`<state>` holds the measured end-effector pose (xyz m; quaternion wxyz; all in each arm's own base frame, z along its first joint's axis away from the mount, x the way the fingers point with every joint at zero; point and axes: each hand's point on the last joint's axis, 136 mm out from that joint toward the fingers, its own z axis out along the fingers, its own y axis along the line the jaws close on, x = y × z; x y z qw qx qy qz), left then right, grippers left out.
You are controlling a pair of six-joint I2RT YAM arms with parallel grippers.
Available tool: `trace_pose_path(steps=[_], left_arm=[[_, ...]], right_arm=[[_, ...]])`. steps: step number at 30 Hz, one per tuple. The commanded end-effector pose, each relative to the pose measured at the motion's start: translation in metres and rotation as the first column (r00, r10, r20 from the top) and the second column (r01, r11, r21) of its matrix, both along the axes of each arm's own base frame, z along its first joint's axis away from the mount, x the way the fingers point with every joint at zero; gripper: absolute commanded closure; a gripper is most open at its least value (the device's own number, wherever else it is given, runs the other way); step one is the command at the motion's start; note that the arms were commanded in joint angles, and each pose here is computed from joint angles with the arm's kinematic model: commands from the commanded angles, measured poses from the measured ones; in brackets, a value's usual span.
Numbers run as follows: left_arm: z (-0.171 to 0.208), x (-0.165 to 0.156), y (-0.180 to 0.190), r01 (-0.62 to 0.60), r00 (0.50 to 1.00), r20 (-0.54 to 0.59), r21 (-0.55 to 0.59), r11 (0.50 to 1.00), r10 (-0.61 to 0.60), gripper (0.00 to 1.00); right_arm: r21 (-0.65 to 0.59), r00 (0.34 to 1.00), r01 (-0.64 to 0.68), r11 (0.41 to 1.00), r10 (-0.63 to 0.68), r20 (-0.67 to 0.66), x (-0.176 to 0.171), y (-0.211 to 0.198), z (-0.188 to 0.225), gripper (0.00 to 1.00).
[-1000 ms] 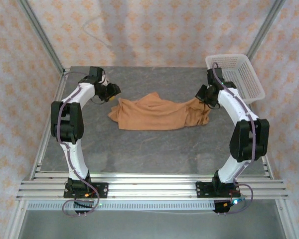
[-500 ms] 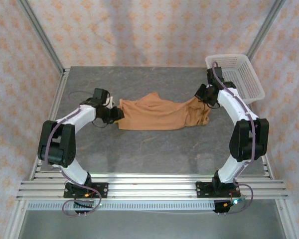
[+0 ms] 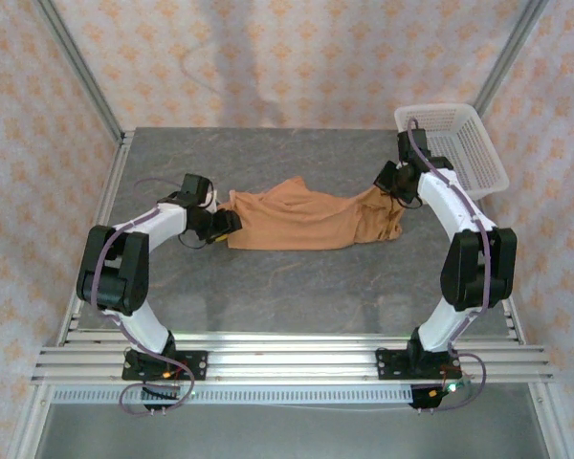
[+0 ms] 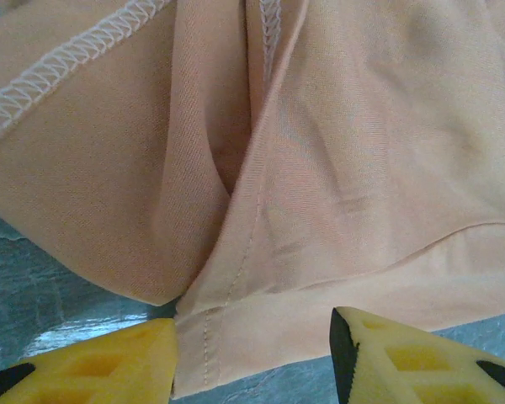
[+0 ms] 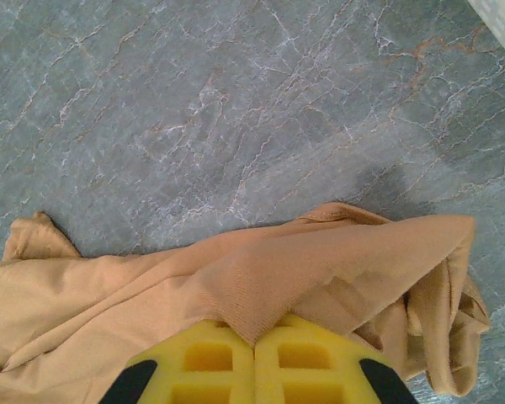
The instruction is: Fold the inside-out t-shirt
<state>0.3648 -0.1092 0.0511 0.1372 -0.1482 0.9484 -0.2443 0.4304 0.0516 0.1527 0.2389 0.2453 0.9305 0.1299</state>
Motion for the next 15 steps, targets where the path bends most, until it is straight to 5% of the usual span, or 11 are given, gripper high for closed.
trace_pose_path(steps=[1, 4, 10, 15], left_arm=[[-0.003, 0.007, 0.004, 0.003, 1.000, 0.017, 0.032, 0.999, -0.004, 0.51], [-0.006, 0.011, 0.002, -0.002, 1.000, 0.016, 0.017, 1.000, 0.001, 0.60], [-0.005, 0.013, 0.004, -0.001, 1.000, 0.014, 0.033, 0.999, 0.001, 0.64], [-0.001, 0.010, 0.013, -0.001, 1.000, 0.019, 0.081, 0.997, -0.001, 0.46]], right_arm=[[-0.006, 0.997, 0.000, 1.000, 0.000, 0.072, 0.004, -0.003, 0.027, 1.00], [-0.007, 0.997, 0.001, 1.000, 0.000, 0.072, 0.004, -0.003, 0.028, 1.00], [-0.009, 0.997, 0.001, 1.000, 0.000, 0.081, 0.003, -0.004, 0.032, 1.00], [-0.007, 0.996, 0.000, 1.000, 0.001, 0.088, 0.004, -0.004, 0.035, 1.00]])
